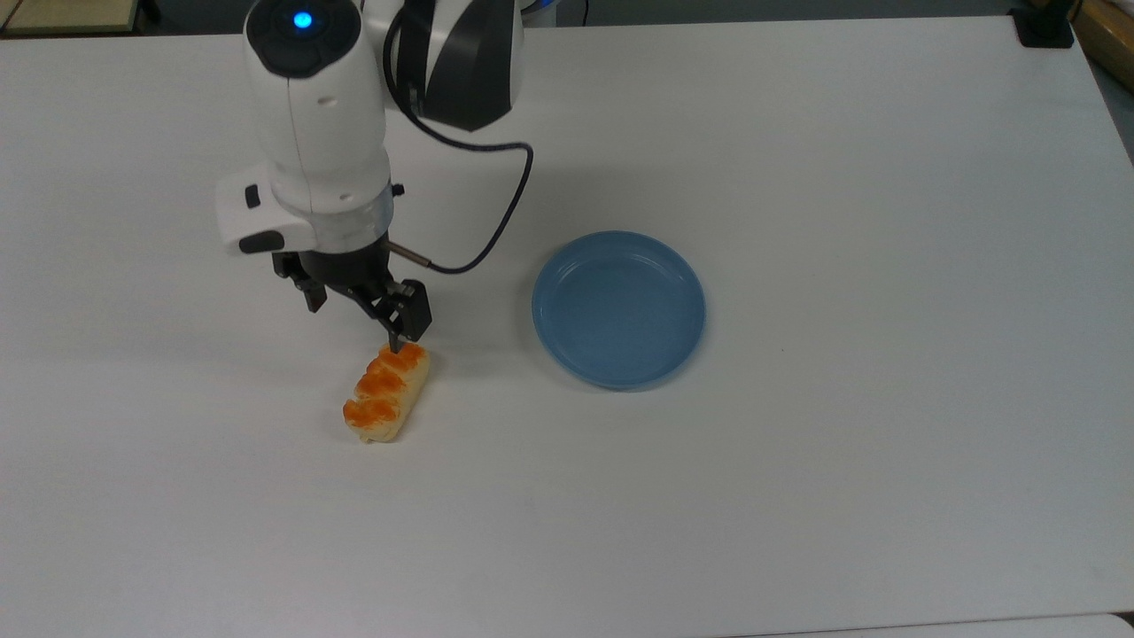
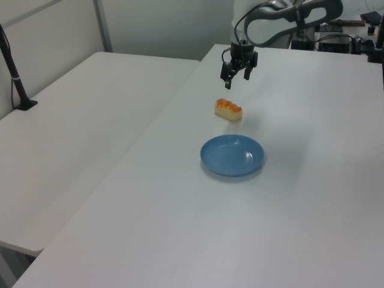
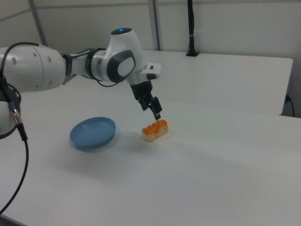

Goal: Put the bread on a plate
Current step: 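Move the gripper down over the orange-topped bread roll, then close the gripper around the bread roll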

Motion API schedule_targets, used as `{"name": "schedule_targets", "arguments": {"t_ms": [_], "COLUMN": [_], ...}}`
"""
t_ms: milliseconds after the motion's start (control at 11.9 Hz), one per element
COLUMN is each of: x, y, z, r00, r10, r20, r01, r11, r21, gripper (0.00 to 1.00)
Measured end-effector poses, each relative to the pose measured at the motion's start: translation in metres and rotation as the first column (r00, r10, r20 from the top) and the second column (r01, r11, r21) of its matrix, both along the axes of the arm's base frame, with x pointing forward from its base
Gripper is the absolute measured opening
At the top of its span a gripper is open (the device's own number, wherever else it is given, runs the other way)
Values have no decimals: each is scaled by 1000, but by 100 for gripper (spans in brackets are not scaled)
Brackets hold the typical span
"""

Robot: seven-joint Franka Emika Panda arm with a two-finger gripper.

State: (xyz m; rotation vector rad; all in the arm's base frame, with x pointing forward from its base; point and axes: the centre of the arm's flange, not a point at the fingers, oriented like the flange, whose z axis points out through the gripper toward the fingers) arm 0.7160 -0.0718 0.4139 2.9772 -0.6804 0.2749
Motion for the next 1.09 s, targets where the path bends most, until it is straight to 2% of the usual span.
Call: {"name": "schedule_targets", "arguments": {"t_ms": [253,505,1094], "x": [10,23,28], "y": [-1,2,29], "z": [-25,-62,-107], "r00": [1000,998,999], "r10": [-17,-52,-31], "r20": [-15,27,-5], "r01": [16,53,31], "r11": [1000,998,999], "r21": [-10,-20,-28], "gripper": [100,100,100]}}
